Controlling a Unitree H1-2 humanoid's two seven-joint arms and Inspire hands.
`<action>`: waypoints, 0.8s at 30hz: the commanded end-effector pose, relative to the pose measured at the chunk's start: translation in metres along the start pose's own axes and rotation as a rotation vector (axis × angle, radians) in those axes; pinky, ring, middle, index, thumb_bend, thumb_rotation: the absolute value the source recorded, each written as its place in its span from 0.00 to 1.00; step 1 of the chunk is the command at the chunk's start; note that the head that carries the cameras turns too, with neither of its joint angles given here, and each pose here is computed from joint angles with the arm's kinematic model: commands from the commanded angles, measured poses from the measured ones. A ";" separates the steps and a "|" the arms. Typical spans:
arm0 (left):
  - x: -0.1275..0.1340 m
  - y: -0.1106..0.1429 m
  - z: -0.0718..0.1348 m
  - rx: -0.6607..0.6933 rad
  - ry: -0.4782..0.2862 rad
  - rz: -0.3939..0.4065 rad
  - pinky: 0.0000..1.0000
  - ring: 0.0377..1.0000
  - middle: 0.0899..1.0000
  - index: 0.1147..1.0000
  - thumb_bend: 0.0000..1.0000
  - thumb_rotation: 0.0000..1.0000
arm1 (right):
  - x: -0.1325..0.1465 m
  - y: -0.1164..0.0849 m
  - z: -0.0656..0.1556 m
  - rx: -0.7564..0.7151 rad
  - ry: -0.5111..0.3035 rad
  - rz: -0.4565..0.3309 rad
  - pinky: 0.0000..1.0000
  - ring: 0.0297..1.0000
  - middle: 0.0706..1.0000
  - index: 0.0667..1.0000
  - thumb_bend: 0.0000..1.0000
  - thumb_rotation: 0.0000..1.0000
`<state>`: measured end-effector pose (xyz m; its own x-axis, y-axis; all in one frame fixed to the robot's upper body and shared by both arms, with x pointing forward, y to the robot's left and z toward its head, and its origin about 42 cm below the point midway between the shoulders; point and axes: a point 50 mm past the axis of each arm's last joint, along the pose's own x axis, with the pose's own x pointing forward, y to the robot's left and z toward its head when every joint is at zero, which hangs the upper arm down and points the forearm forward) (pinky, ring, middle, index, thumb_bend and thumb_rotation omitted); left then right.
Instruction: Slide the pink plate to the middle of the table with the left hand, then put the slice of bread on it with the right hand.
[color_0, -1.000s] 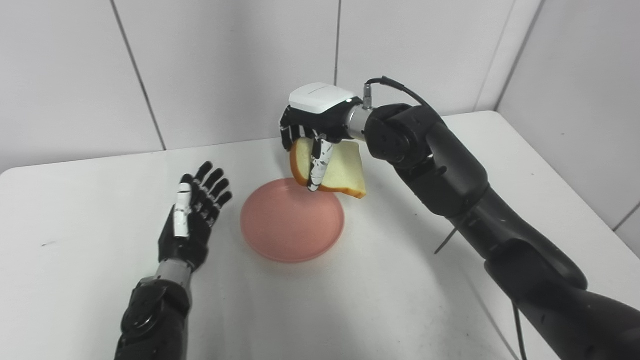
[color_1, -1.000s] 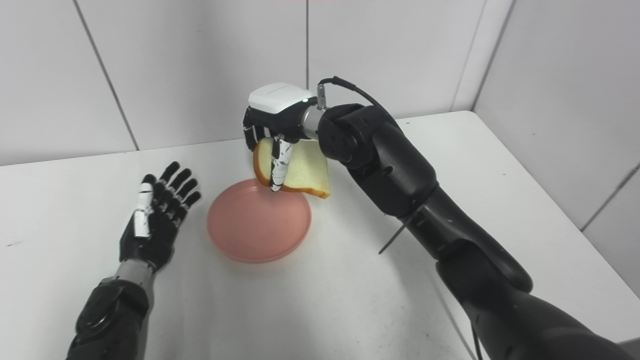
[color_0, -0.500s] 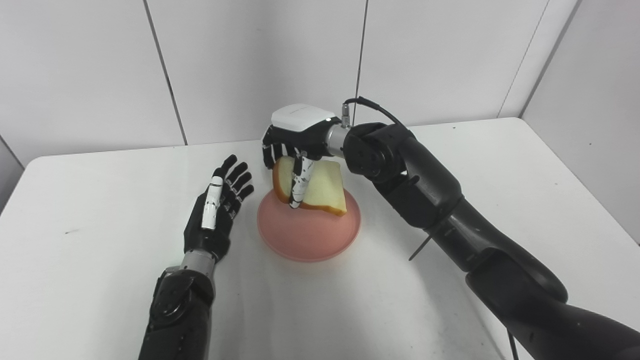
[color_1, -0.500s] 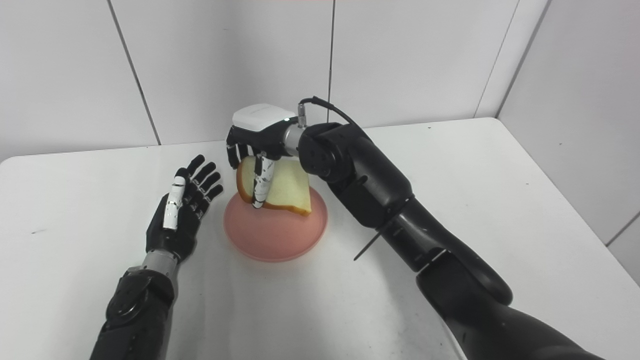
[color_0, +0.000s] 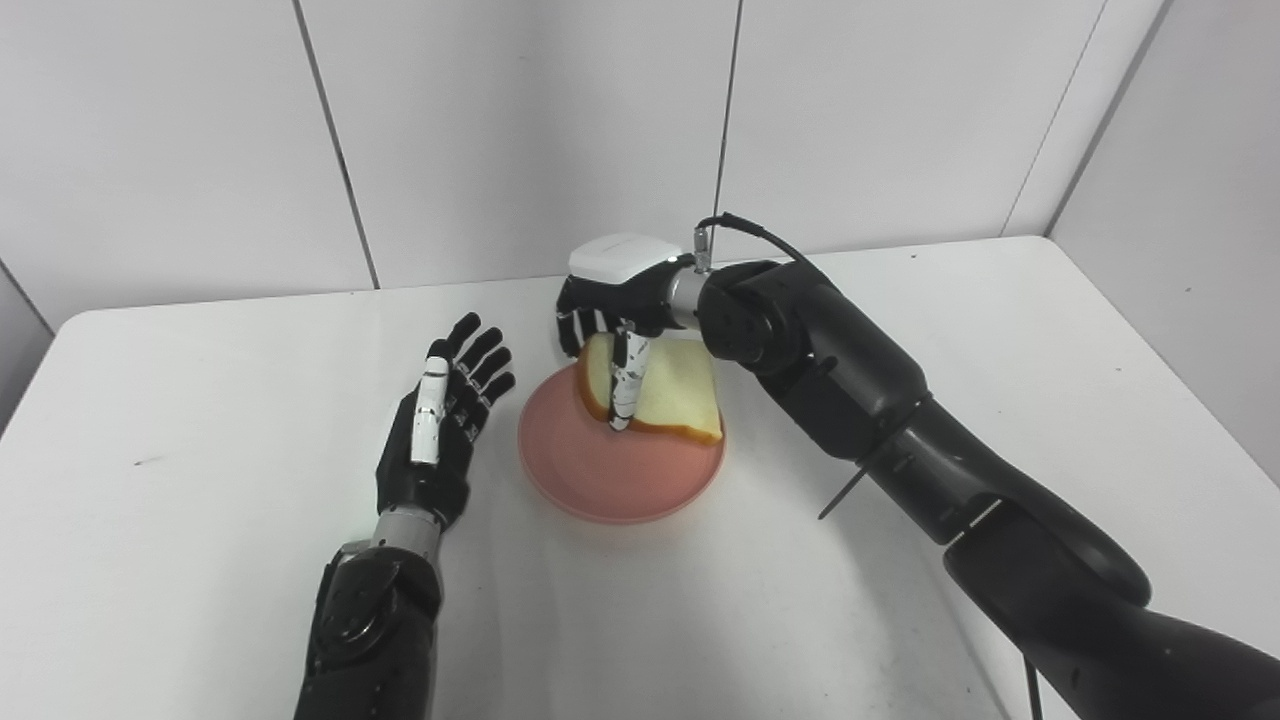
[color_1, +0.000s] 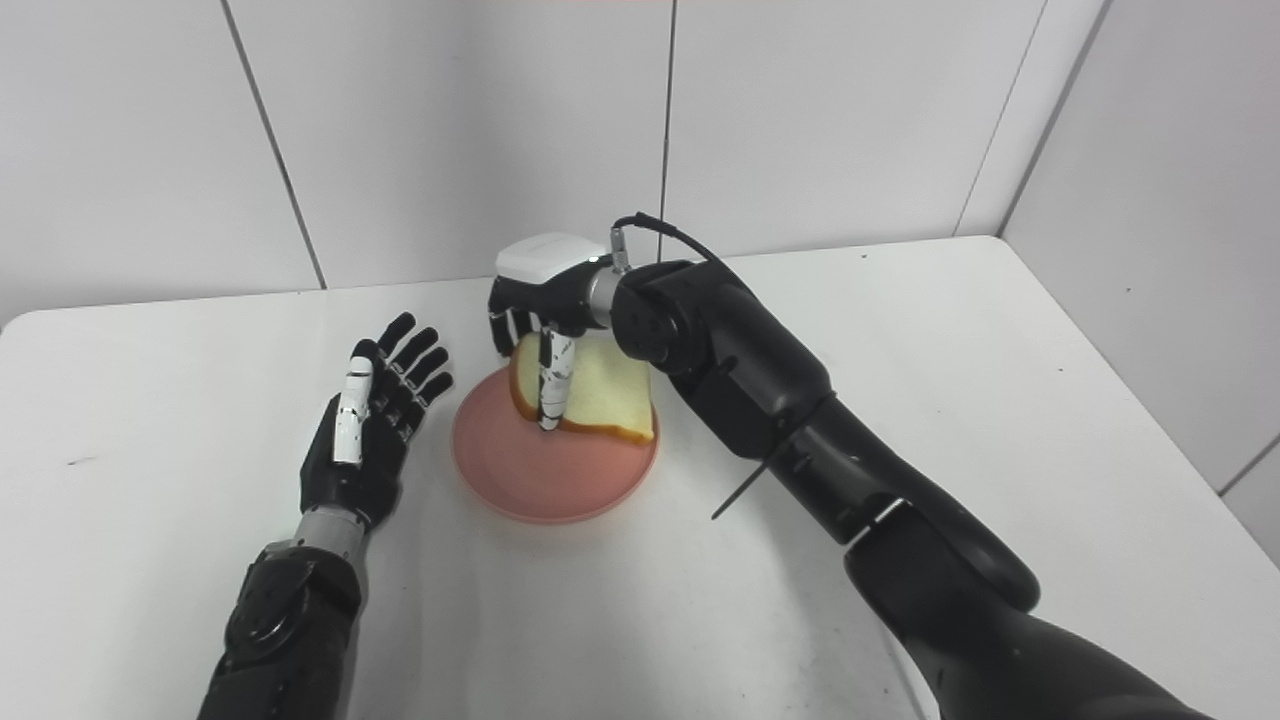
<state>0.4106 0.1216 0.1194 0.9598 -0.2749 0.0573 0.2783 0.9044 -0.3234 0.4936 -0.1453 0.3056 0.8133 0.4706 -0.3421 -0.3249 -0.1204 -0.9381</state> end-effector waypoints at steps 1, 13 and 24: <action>-0.018 0.013 -0.031 -0.013 0.163 0.049 0.87 0.88 0.87 0.86 0.48 0.88 | -0.005 -0.030 0.000 -0.047 -0.006 -0.084 0.35 0.36 0.46 0.51 0.51 0.00; -0.018 0.012 -0.028 -0.014 0.174 0.046 0.88 0.89 0.88 0.88 0.53 0.86 | 0.004 0.000 0.007 -0.040 -0.058 -0.074 0.50 0.44 0.51 0.41 0.52 0.00; -0.017 0.009 -0.028 -0.013 0.170 0.052 0.86 0.88 0.86 0.85 0.47 0.89 | -0.004 0.005 0.041 -0.053 -0.134 -0.079 0.45 0.42 0.50 0.43 0.52 0.00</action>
<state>0.4107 0.1225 0.1220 0.9581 -0.2836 0.0396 0.2810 0.9045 -0.3209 0.4697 -0.1232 0.2782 0.7631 0.5623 -0.3186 -0.2992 -0.1297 -0.9453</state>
